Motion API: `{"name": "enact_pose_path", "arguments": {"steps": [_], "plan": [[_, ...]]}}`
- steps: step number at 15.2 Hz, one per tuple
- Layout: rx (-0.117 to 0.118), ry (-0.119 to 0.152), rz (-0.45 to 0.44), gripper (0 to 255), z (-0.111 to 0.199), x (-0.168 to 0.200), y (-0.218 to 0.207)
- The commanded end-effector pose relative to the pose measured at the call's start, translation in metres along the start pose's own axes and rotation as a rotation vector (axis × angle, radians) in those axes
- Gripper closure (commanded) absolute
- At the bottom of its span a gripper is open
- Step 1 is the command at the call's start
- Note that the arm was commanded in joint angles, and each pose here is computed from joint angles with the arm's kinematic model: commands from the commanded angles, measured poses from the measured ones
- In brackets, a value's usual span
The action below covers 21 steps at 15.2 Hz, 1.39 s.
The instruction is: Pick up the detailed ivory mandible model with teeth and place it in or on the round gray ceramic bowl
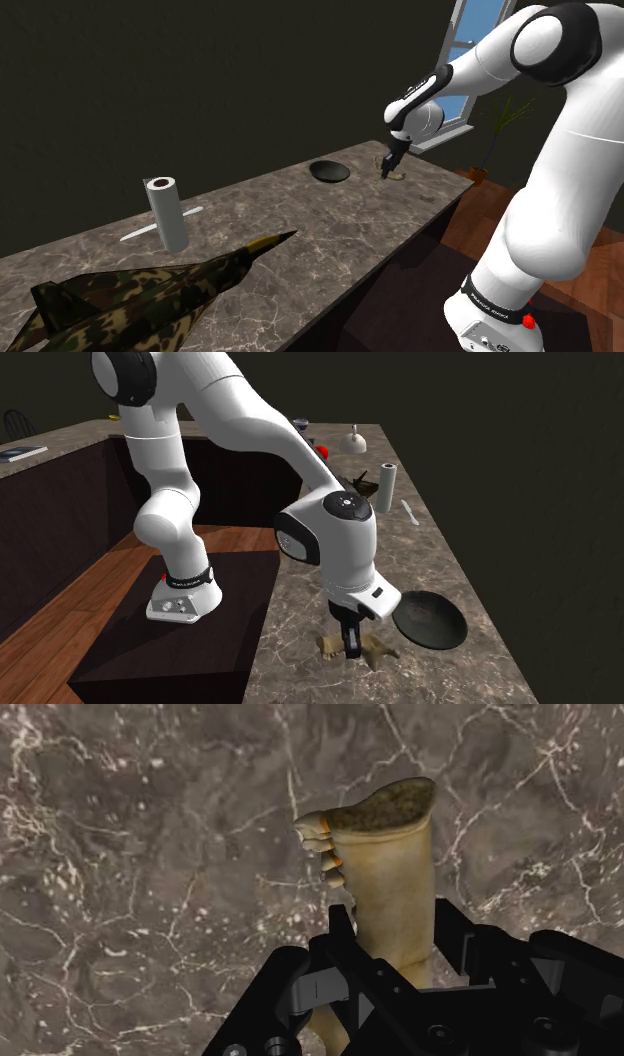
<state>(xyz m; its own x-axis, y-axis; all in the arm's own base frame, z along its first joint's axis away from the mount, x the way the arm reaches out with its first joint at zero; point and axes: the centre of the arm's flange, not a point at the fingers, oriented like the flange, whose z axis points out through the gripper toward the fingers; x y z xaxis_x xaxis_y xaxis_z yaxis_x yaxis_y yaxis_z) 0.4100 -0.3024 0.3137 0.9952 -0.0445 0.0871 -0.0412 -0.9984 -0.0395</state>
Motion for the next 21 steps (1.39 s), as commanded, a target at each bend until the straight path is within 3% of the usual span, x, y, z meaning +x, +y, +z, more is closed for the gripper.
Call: {"name": "enact_pose_path", "arguments": {"steps": [1, 7, 21], "plan": [[0.000, 0.000, 0.000, 255, -0.012, 0.000, 0.001], [0.000, 0.000, 0.000, 255, -0.042, 0.003, -0.001], [0.000, 0.000, 0.000, 255, -0.020, 0.161, -0.094]]}}
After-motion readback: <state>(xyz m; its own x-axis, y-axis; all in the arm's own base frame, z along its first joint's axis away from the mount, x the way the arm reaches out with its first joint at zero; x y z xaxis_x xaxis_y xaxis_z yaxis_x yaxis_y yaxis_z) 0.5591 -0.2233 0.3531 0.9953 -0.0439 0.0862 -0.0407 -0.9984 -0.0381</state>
